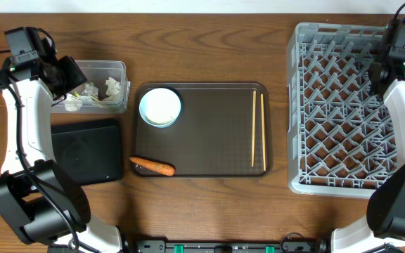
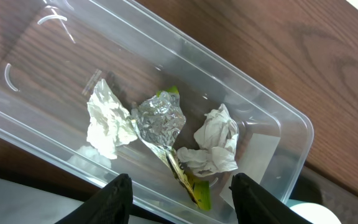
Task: Sort waste into correct bins and load items into the dishwasher rack
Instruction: 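Move the right gripper back from the rack toward the tray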
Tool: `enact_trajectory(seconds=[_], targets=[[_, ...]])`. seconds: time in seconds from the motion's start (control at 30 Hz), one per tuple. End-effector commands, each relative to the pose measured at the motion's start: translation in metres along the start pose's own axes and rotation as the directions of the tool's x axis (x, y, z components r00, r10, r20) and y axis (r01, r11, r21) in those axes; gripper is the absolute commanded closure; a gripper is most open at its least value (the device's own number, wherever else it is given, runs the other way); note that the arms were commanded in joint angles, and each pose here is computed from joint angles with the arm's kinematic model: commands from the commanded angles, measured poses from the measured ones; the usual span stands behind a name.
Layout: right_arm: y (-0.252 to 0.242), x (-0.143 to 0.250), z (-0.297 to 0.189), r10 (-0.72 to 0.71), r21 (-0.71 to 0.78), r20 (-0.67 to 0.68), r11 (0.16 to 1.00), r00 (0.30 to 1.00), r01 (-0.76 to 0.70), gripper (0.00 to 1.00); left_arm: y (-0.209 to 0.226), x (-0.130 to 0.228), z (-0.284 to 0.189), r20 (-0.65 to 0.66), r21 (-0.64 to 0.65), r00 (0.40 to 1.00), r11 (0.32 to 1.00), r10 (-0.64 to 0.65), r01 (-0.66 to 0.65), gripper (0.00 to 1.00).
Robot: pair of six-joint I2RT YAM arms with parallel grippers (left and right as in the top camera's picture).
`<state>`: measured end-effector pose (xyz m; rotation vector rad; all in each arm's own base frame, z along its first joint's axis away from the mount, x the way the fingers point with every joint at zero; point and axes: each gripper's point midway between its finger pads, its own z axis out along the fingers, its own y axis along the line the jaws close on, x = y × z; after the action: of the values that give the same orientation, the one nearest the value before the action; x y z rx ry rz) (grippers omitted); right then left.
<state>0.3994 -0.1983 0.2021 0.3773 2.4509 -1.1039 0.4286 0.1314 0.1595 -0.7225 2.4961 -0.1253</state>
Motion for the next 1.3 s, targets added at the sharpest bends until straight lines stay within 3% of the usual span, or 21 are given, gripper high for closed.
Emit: enact_trajectory(seconds=[0.0,0.13,0.23,0.37,0.6,0.77,0.87,1.07,1.27], targets=[[0.004,0.015,-0.002,-0.019,-0.038,-0.051,0.999,0.999,0.017,0.36,0.002,0.004,0.003,-0.012,-0.005,1.000,1.000,-0.003,0.003,0.46],[0.016,0.023,-0.006,-0.025,-0.114,-0.074,0.993,0.997,0.016,0.09,0.002,0.004,0.003,-0.012,-0.005,1.000,1.000,-0.003,0.003,0.46],[0.035,0.013,-0.025,-0.017,-0.247,-0.019,0.969,1.000,0.012,0.04,0.002,0.004,0.003,-0.011,-0.005,1.000,1.000,-0.003,0.003,0.46],[0.064,-0.004,-0.069,-0.030,-0.443,0.105,0.894,0.994,0.074,0.04,0.002,0.004,0.003,-0.011,-0.005,1.000,1.000,-0.003,0.003,0.46],[0.104,-0.021,-0.140,0.000,-0.641,0.262,0.748,0.965,0.174,0.02,0.002,0.004,0.003,-0.012,-0.005,1.000,1.000,-0.004,0.004,0.46],[0.167,-0.014,-0.208,-0.003,-0.823,0.340,0.483,0.941,0.299,0.02,0.002,0.007,0.003,-0.023,-0.008,1.000,1.000,-0.005,0.005,0.45],[0.199,-0.009,-0.239,-0.002,-0.863,0.357,0.382,0.934,0.330,0.02,0.003,0.013,0.003,-0.046,-0.012,0.999,1.000,-0.005,0.005,0.45],[0.267,0.013,-0.281,-0.052,-0.885,0.371,0.282,0.927,0.370,0.04,0.005,0.027,0.002,-0.102,-0.026,0.995,1.000,-0.010,0.008,0.45],[0.295,0.034,-0.279,-0.094,-0.898,0.271,0.335,0.958,0.287,0.06,-0.023,0.045,0.003,-0.150,0.001,0.986,0.997,0.075,-0.076,0.45]])
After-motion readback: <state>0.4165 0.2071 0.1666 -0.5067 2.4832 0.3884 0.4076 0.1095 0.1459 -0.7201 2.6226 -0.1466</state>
